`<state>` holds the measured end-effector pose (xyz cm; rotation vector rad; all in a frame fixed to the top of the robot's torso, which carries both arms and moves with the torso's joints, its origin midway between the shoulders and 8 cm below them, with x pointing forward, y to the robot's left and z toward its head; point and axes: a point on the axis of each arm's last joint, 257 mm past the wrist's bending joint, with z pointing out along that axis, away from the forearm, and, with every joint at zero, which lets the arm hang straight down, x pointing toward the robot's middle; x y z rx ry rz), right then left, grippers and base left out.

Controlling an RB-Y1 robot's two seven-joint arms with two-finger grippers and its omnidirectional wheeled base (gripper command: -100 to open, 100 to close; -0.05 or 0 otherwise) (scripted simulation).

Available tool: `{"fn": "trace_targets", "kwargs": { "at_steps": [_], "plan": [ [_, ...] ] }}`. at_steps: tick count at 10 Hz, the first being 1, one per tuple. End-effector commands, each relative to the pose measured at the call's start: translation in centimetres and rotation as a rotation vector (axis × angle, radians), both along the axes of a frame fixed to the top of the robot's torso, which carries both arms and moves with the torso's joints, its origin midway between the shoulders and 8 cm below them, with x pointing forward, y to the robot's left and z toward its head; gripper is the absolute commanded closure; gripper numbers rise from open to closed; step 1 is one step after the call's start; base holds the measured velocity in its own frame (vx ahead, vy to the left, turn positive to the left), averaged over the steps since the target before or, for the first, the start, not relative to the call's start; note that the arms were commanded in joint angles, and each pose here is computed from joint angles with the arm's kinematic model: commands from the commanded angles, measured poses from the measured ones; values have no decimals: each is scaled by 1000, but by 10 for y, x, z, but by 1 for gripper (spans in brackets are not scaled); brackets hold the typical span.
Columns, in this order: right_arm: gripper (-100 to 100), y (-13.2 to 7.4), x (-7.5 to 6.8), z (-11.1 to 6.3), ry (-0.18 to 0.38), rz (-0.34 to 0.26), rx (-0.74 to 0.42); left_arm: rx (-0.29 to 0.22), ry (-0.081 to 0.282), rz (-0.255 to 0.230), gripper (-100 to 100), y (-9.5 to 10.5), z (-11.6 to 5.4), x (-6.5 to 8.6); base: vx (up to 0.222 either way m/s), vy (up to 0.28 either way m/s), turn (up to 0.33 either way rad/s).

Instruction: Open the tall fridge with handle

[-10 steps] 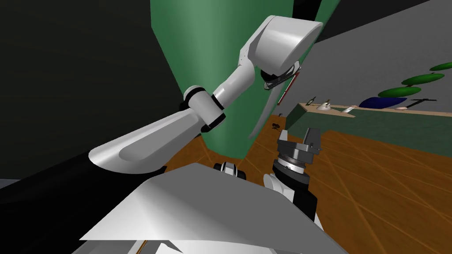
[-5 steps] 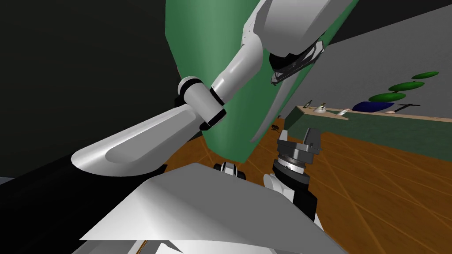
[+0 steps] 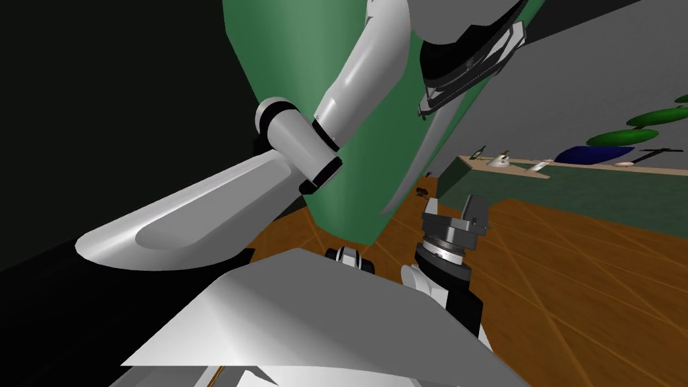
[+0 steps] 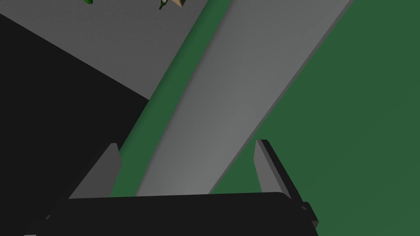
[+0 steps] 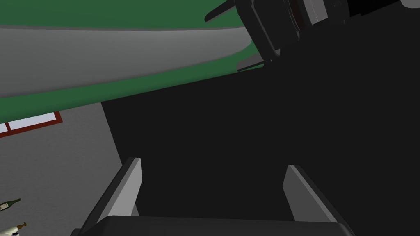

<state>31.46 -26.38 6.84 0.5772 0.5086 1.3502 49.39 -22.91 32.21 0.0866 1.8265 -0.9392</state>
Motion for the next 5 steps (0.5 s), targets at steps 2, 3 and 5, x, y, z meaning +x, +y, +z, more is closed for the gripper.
{"fn": "trace_targets", "kwargs": {
  "at_steps": [2,3,5],
  "plan": [
    [0,0,0,0,0,0,0,0,1,2,0,1,-1,1,0,0,0],
    [0,0,0,0,0,0,0,1,2,2,0,1,-1,1,0,0,0],
    [0,0,0,0,0,0,0,1,2,3,0,1,-1,1,0,0,0]
  ]
}}
